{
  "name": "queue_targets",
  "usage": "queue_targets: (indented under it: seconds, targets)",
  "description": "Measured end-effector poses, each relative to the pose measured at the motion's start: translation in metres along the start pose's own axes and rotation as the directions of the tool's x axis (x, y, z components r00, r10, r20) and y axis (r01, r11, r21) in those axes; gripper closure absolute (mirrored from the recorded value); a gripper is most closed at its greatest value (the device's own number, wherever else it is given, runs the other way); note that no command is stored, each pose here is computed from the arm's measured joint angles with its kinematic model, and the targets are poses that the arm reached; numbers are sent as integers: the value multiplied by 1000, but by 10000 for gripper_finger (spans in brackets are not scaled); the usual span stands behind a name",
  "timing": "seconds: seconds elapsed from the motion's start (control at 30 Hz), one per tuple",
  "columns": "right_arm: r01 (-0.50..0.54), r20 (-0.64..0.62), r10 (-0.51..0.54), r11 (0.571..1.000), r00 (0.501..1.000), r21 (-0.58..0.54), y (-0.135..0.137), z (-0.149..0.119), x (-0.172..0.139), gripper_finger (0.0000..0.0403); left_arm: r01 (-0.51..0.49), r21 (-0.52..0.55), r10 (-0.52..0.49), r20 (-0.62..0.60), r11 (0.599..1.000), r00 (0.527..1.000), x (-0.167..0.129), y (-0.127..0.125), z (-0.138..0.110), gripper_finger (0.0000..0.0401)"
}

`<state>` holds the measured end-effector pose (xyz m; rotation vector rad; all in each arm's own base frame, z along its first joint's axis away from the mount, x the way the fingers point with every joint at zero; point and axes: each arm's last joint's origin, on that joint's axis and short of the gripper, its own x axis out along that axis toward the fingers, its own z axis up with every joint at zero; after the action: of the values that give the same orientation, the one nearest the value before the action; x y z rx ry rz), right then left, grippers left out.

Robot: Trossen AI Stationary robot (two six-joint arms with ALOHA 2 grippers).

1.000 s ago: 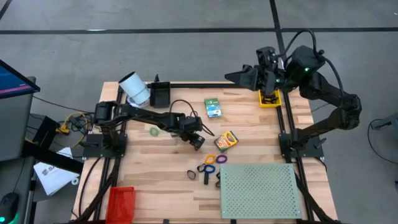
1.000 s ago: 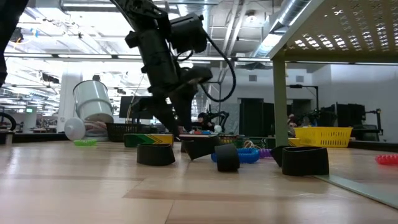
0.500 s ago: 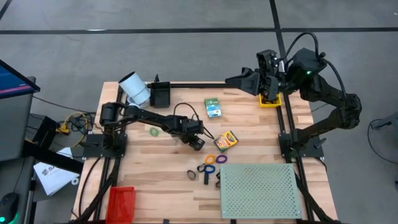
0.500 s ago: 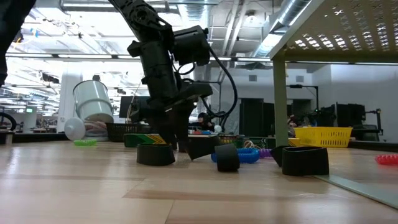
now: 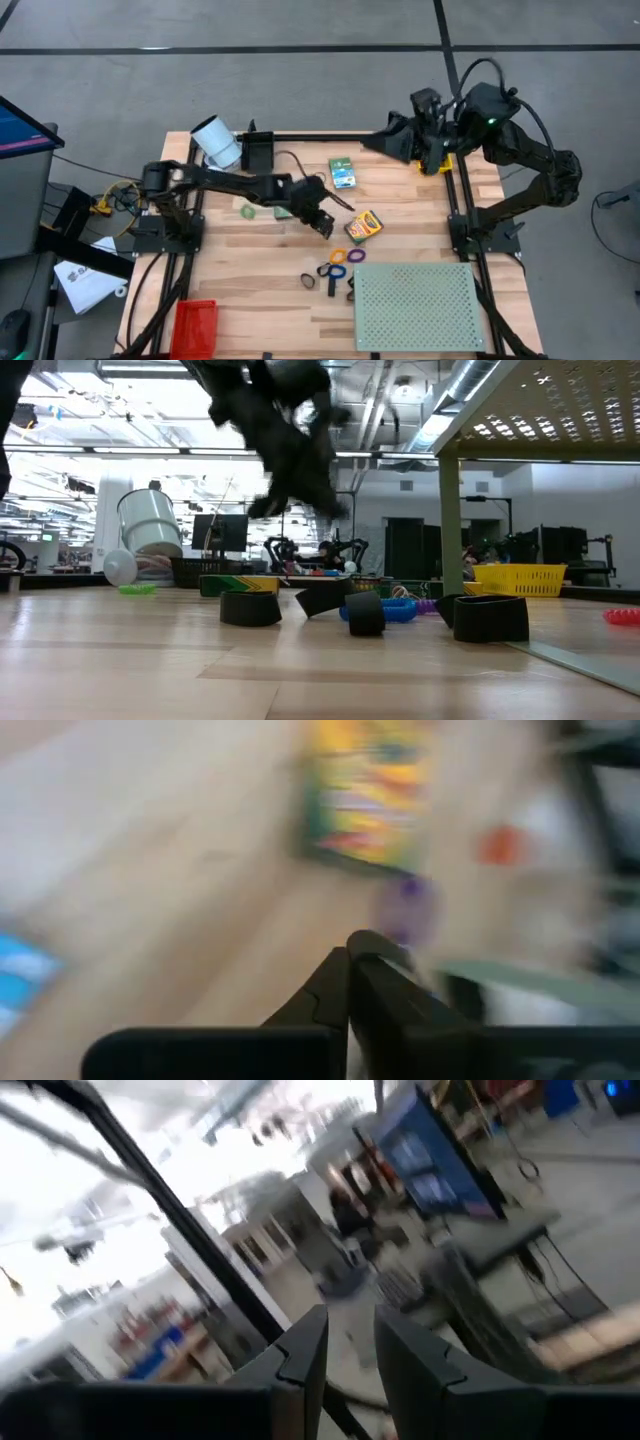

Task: Pick & Place Office Desk Supplies
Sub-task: Put the black rubber band into the yellow bin

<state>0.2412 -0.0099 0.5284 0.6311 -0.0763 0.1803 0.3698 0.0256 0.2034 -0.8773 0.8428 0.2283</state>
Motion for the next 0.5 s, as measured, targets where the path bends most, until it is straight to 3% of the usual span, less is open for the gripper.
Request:
queue_targets:
  seconds: [0.1, 0.23, 0.3, 0.4, 0.5]
  targets:
    - [93, -129, -99, 994, 987, -51, -8, -14, -1, 320, 201, 46, -202, 19, 979, 979, -31, -18, 10, 400]
    - [243, -303, -283, 957, 910, -161, -20, -36, -6, 320, 428, 83, -433, 44, 900, 901, -76, -37, 21, 400]
    - [218, -353, -281, 953, 892, -209, -19, -45, -1, 319, 499, 70, -503, 68, 864, 862, -92, -41, 26, 400]
    - [89, -388, -214, 944, 896, -317, -5, -58, 7, 312, 627, 57, -627, 152, 777, 764, -115, -49, 39, 400]
    - [7, -370, -198, 888, 908, -460, 9, -65, 10, 294, 731, 46, -718, 243, 680, 653, -134, -53, 53, 401]
